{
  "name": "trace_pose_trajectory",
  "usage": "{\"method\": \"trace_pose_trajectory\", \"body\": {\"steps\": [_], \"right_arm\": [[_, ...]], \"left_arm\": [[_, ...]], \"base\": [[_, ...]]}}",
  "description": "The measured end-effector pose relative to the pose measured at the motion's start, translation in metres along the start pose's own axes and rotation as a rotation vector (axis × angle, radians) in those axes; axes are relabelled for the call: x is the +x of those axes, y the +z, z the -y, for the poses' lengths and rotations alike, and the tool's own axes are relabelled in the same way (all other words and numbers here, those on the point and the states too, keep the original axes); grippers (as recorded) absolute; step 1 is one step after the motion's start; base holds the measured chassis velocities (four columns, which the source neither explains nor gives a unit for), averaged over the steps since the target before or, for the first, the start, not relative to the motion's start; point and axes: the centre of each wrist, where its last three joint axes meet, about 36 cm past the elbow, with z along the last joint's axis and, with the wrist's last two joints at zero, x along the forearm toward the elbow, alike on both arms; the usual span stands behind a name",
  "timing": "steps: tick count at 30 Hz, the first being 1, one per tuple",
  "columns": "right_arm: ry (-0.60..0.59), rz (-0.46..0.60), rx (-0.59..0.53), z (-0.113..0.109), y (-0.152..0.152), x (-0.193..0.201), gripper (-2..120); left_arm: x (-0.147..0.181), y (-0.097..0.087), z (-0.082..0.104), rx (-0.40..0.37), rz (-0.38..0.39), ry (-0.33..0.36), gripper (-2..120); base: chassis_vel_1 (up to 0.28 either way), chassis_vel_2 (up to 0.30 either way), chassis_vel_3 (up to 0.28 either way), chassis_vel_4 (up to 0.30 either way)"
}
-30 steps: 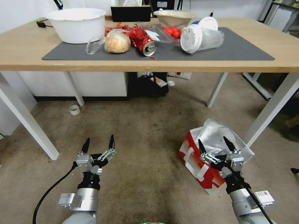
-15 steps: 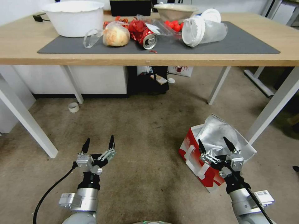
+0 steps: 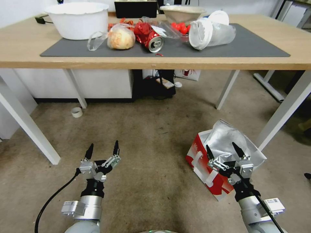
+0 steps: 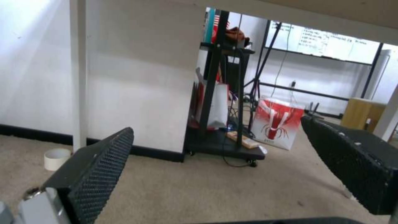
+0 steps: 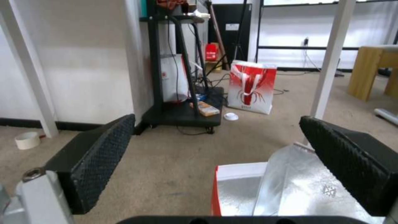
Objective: Pick up the food delivery bag from the floor and place it on the table.
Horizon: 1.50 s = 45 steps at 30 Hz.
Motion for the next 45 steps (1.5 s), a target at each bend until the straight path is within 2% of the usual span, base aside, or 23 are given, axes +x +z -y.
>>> {"method": "trace_pose_trajectory", "body": {"steps": [19, 28, 30, 31, 32, 36, 37, 38, 40, 41, 45], "right_arm": [[-0.011, -0.005, 0.007, 0.004, -0.001, -0.004, 100], [-0.022, -0.044, 0.060, 0.018, -0.015, -0.008, 100], [-0.013, -0.066, 0.104, 0.031, -0.022, -0.014, 100], [0.008, -0.089, 0.141, 0.046, -0.029, -0.022, 100], [0.008, -0.089, 0.141, 0.046, -0.029, -0.022, 100], [0.074, -0.152, 0.247, 0.097, -0.054, -0.058, 100], [0.074, -0.152, 0.247, 0.097, -0.054, -0.058, 100], [0.073, -0.174, 0.277, 0.113, -0.065, -0.076, 100], [0.056, -0.230, 0.297, 0.133, -0.078, -0.103, 100], [0.056, -0.230, 0.297, 0.133, -0.078, -0.103, 100], [0.034, -0.352, 0.369, 0.168, -0.087, -0.150, 100]], "left_arm": [[-0.002, 0.003, -0.002, -0.009, 0.019, 0.018, 100], [0.000, -0.001, 0.000, -0.009, 0.018, 0.025, 100], [0.000, -0.001, 0.002, -0.005, 0.019, 0.028, 100], [0.000, -0.002, 0.002, -0.004, 0.021, 0.030, 100], [0.000, -0.002, 0.002, -0.004, 0.021, 0.030, 100], [0.000, -0.002, 0.002, -0.008, 0.020, 0.032, 100], [0.000, -0.002, 0.002, -0.008, 0.020, 0.032, 100], [0.000, -0.002, 0.001, -0.010, 0.019, 0.029, 100], [-0.001, -0.002, 0.001, -0.012, 0.017, 0.025, 100], [-0.001, -0.002, 0.001, -0.012, 0.017, 0.025, 100], [-0.002, -0.003, 0.001, -0.016, 0.010, 0.024, 100]], "base": [[0.000, 0.000, 0.000, 0.000], [0.000, 0.000, 0.000, 0.000], [0.000, 0.000, 0.000, 0.000], [0.000, 0.000, 0.000, 0.000], [0.000, 0.000, 0.000, 0.000], [0.000, 0.000, 0.000, 0.000], [0.000, 0.000, 0.000, 0.000], [0.000, 0.000, 0.000, 0.000], [0.000, 0.000, 0.000, 0.000], [0.000, 0.000, 0.000, 0.000], [0.000, 0.000, 0.000, 0.000]]}}
